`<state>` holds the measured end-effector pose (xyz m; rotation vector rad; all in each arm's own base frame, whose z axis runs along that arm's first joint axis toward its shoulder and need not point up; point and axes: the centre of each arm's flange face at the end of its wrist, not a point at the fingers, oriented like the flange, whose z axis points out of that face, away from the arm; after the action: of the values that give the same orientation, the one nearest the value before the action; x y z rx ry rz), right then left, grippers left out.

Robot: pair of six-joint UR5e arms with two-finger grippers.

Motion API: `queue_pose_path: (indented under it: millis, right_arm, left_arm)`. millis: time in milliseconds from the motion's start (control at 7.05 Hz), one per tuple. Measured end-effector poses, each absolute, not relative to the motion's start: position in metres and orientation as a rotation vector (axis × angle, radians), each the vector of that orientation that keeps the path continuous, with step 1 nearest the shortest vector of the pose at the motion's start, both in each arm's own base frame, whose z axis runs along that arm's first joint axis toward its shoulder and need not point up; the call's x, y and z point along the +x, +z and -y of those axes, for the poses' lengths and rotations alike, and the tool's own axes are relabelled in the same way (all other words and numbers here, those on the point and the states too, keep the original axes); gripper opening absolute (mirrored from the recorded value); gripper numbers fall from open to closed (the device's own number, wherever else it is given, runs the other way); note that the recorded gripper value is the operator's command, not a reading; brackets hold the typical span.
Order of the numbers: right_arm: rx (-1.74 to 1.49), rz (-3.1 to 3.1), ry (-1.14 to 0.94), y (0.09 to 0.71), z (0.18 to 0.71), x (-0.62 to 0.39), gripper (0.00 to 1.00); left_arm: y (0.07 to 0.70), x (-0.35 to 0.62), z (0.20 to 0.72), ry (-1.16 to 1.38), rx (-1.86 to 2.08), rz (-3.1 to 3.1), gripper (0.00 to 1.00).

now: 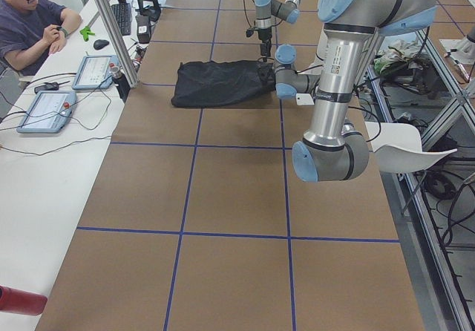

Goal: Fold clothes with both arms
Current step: 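Grasp the shirt's near edge with both grippers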

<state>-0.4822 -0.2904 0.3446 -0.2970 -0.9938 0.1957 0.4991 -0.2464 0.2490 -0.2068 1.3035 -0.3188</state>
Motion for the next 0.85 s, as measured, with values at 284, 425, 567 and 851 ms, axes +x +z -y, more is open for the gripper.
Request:
queue_pose_path:
  millis: [284, 425, 567, 851]
  right_arm:
    - [-0.306, 0.958, 0.197, 0.327, 0.289, -0.497, 1.0]
    - [-0.301, 0.953, 0.2, 0.323, 0.29, -0.501, 1.0]
    - [-0.298, 0.948, 0.206, 0.324, 0.292, -0.502, 1.0]
    - [-0.291, 0.932, 0.217, 0.331, 0.296, -0.504, 1.0]
  left_arm:
    - [0.249, 0.499, 0.246, -0.319, -0.207, -1.303, 0.0]
    - [0.249, 0.499, 0.246, -0.318, -0.207, -1.303, 0.0]
    - [0.249, 0.499, 0.246, -0.318, -0.208, -1.304, 0.0]
    - [0.248, 0.499, 0.246, -0.32, -0.209, -1.305, 0.0]
